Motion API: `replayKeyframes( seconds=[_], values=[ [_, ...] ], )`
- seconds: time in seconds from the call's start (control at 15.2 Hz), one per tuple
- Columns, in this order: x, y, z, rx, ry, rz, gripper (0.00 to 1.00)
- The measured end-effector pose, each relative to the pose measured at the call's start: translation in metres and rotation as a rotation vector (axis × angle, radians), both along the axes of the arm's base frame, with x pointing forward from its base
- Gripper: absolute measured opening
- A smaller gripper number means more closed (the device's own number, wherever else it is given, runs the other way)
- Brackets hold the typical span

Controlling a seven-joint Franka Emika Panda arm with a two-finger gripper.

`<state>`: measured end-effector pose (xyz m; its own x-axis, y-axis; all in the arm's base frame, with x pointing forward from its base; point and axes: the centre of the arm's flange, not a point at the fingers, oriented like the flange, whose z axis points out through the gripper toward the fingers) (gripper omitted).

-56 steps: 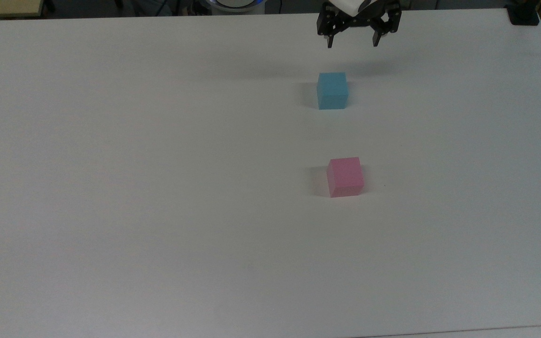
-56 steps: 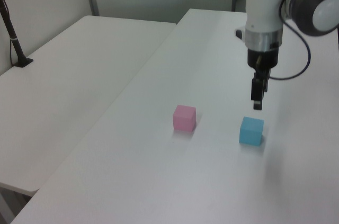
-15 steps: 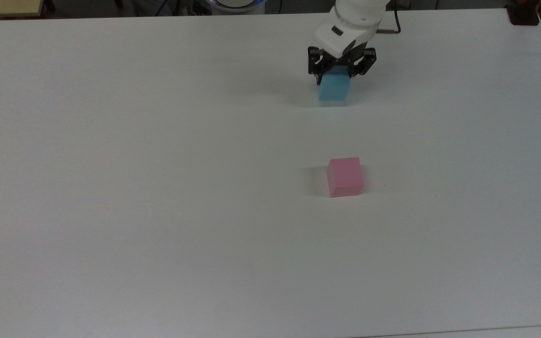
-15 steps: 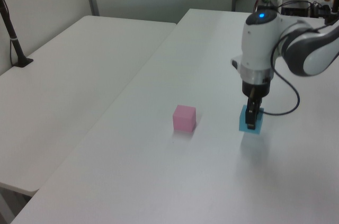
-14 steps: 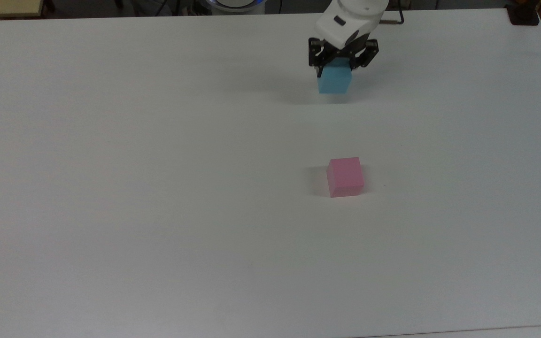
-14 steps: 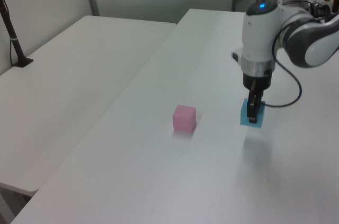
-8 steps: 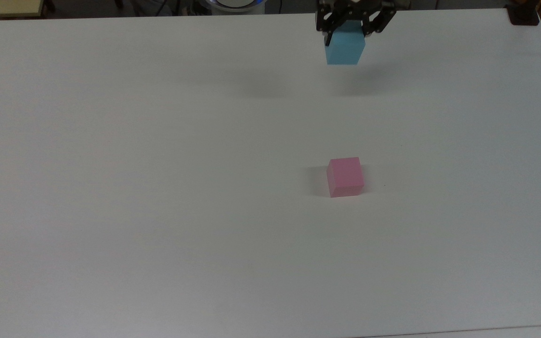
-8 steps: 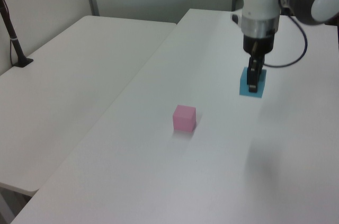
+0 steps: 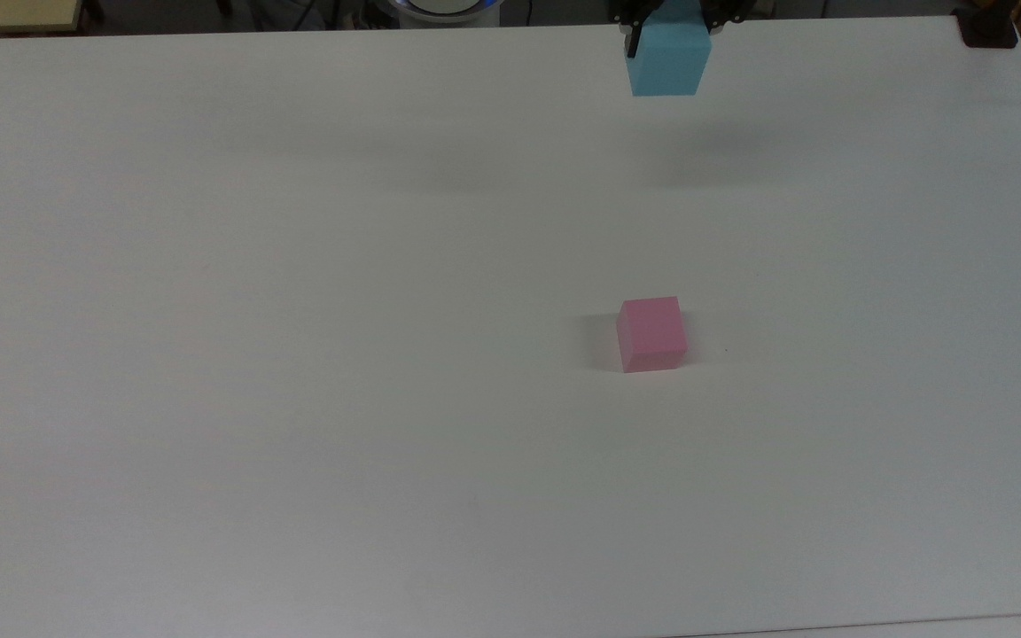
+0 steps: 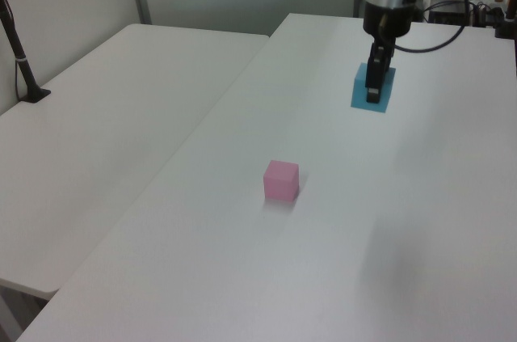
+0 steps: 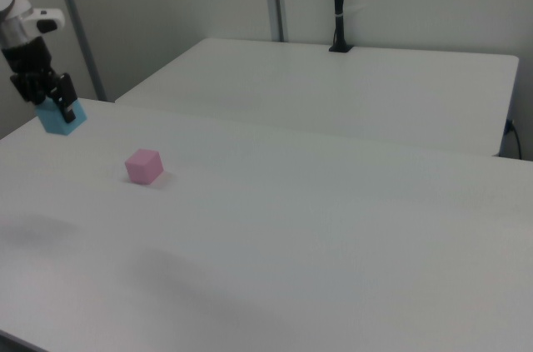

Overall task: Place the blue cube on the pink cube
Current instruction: 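Carry the light-blue cube over the pink cube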

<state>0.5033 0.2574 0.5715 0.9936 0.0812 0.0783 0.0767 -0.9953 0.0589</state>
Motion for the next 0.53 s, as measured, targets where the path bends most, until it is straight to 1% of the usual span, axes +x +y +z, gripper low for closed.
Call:
replayKeyframes(
  seconds=[0.13, 0.2, 0.39, 0.53],
  values=[
    [0.023, -0.009, 0.018, 0.03, -0.035, -0.027, 0.62],
    [0.033, -0.01, 0.019, 0.038, -0.039, -0.036, 0.62],
    [0.068, -0.008, 0.004, 0.052, -0.028, -0.059, 0.62],
    [0.089, -0.002, -0.013, 0.051, -0.016, -0.063, 0.62]
  ],
)
